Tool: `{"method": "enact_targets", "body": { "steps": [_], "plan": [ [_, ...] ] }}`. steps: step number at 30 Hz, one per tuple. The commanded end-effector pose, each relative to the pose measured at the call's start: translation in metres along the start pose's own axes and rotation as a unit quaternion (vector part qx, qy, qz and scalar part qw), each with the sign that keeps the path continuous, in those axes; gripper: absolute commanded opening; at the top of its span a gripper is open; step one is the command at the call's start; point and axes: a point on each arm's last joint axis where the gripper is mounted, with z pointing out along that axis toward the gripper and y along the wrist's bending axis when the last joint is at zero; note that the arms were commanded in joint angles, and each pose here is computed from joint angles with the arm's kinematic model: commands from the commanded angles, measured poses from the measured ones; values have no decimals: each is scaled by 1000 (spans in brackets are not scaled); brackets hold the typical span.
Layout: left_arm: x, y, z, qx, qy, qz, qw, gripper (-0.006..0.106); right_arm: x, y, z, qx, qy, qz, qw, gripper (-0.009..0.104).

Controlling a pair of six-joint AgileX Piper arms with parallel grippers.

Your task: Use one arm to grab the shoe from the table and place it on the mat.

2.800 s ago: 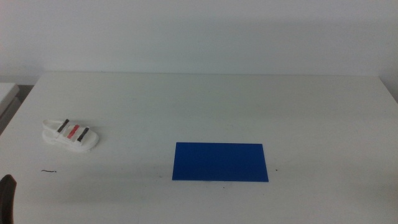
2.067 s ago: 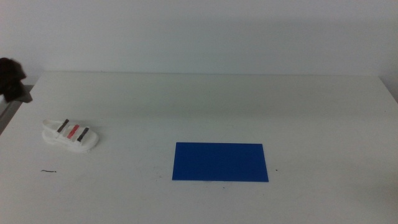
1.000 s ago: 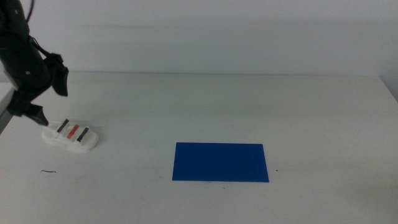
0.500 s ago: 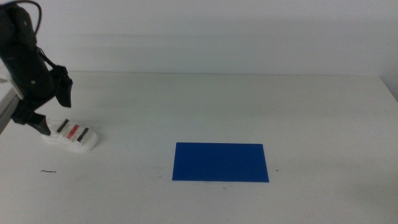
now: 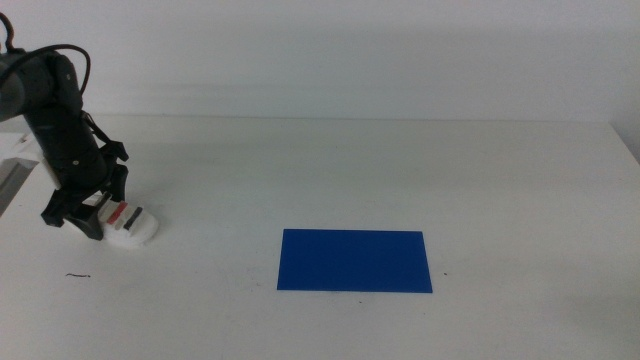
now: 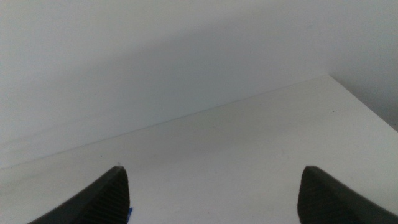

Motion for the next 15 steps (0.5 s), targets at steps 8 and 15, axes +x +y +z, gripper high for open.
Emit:
{"method": "enact_targets", "body": {
  "steps": [8,15],
  "plan": [
    [159,-23,-71,60,-14,-36,997,-2,0,0,0,-1,-5,-7,1000,79],
    [289,-22,-56,56,28,17,998,-2,0,0,0,-1,-5,-7,1000,79]
  ]
}}
